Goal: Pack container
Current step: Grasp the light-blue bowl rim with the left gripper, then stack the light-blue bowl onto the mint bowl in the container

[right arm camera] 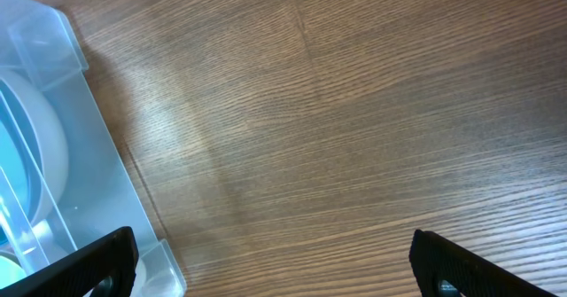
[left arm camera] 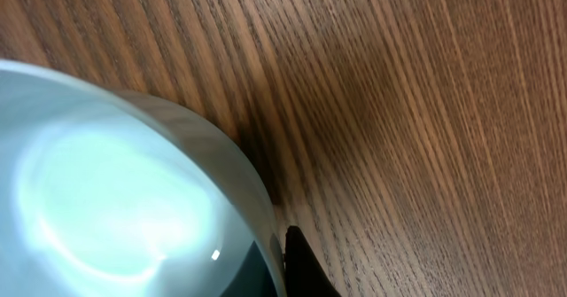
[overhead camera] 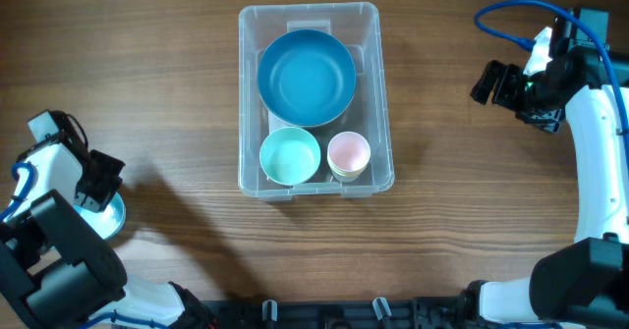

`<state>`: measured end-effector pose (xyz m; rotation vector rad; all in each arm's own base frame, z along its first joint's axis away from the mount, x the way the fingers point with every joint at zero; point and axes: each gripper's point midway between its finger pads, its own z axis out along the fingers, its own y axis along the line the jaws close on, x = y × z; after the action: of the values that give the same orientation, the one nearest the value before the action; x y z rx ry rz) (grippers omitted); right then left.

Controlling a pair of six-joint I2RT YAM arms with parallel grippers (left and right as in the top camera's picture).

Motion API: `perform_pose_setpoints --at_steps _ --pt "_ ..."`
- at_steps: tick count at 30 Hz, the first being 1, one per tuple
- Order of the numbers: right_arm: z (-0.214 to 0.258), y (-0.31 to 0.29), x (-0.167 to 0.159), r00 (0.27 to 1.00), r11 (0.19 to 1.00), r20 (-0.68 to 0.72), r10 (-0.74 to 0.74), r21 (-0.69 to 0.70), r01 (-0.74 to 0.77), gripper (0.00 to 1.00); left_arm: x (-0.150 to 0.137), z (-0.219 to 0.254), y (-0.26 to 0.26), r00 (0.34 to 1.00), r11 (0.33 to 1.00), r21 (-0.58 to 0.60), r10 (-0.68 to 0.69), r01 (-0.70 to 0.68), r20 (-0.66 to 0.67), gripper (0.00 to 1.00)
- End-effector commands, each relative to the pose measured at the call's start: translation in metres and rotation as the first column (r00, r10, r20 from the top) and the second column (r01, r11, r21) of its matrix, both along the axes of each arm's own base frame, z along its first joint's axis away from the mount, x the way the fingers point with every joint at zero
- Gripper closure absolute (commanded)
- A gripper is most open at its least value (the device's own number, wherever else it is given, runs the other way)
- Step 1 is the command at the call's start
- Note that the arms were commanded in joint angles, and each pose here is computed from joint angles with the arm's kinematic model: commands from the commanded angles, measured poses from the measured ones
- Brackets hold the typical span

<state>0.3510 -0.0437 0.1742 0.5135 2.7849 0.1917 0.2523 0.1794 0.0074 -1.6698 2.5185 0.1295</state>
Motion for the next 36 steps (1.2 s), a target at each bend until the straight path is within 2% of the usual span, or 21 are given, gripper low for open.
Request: perform_pose_setpoints --at_steps 1,3,5,6,7,10,13,16,19,23,30,31,32,33,36 --pt "-0.005 -0.001 -0.001 1.000 1.000 -0.014 0.012 -0.007 -0.012 0.01 0.016 0.006 -0.020 0.996 0.994 -0.104 -0.017 0.026 0.086 0.96" --pt "-0.005 -0.001 -0.001 1.000 1.000 -0.014 0.011 -0.007 -0.011 0.01 0.036 0.035 -0.038 0.985 0.988 -0.125 -0.072 0.092 0.159 0.96" --pt "-0.005 -0.001 0.000 1.000 1.000 -0.013 0.012 -0.007 -0.012 0.01 0.065 0.096 -0.088 0.938 0.960 -0.090 -0.237 0.267 0.254 0.96" --pt "-0.005 -0.001 0.000 1.000 1.000 -0.013 0.011 -0.007 -0.011 0.00 0.072 0.111 -0.105 0.916 0.944 -0.073 -0.290 0.321 0.276 0.96" --pt "-0.005 -0.001 0.000 1.000 1.000 -0.013 0.011 -0.007 -0.011 0.01 0.081 0.133 -0.130 0.877 0.915 -0.048 -0.367 0.400 0.309 0.96" --pt "-0.005 -0.001 0.000 1.000 1.000 -0.013 0.011 -0.008 -0.012 0.01 0.098 0.196 -0.234 0.695 0.769 0.043 -0.599 0.638 0.398 0.96" --pt "-0.005 -0.001 0.000 1.000 1.000 -0.011 0.011 -0.008 -0.011 0.01 0.095 0.225 -0.316 0.529 0.640 0.193 -0.741 0.744 0.413 0.96" --pt "-0.004 -0.001 0.001 1.000 1.000 -0.009 0.012 -0.008 -0.012 0.00 0.079 0.207 -0.374 0.460 0.553 0.167 -0.797 0.816 0.392 0.96" --pt "-0.004 -0.001 0.000 1.000 1.000 -0.010 0.012 -0.008 -0.012 0.00 0.067 0.158 -0.403 0.443 0.480 0.071 -0.849 0.874 0.286 0.96" --pt "-0.004 -0.001 0.000 1.000 1.000 -0.010 0.012 -0.008 -0.012 0.00 0.067 0.099 -0.407 0.468 0.472 -0.007 -0.871 0.881 0.149 0.96" --pt "-0.005 -0.001 0.000 1.000 1.000 -0.012 0.012 -0.008 -0.012 0.01 0.063 0.058 -0.408 0.474 0.469 -0.076 -0.879 0.880 0.060 0.96" --pt "-0.005 -0.001 0.000 1.000 1.000 -0.012 0.011 -0.007 -0.011 0.01 0.061 0.059 -0.410 0.470 0.464 -0.087 -0.880 0.881 0.068 0.81" --pt "-0.004 -0.001 0.000 1.000 1.000 -0.011 0.012 -0.008 -0.012 0.01 0.060 0.065 -0.414 0.466 0.457 -0.105 -0.880 0.883 0.090 0.51" --pt "-0.004 -0.001 0.000 1.000 1.000 -0.011 0.012 -0.008 -0.012 0.00 0.061 0.082 -0.417 0.443 0.434 -0.094 -0.889 0.896 0.118 0.37" --pt "-0.004 -0.001 0.000 1.000 1.000 -0.010 0.026 -0.012 -0.027 0.00 0.079 0.138 -0.403 0.454 0.466 0.032 -0.873 0.884 0.180 0.32"
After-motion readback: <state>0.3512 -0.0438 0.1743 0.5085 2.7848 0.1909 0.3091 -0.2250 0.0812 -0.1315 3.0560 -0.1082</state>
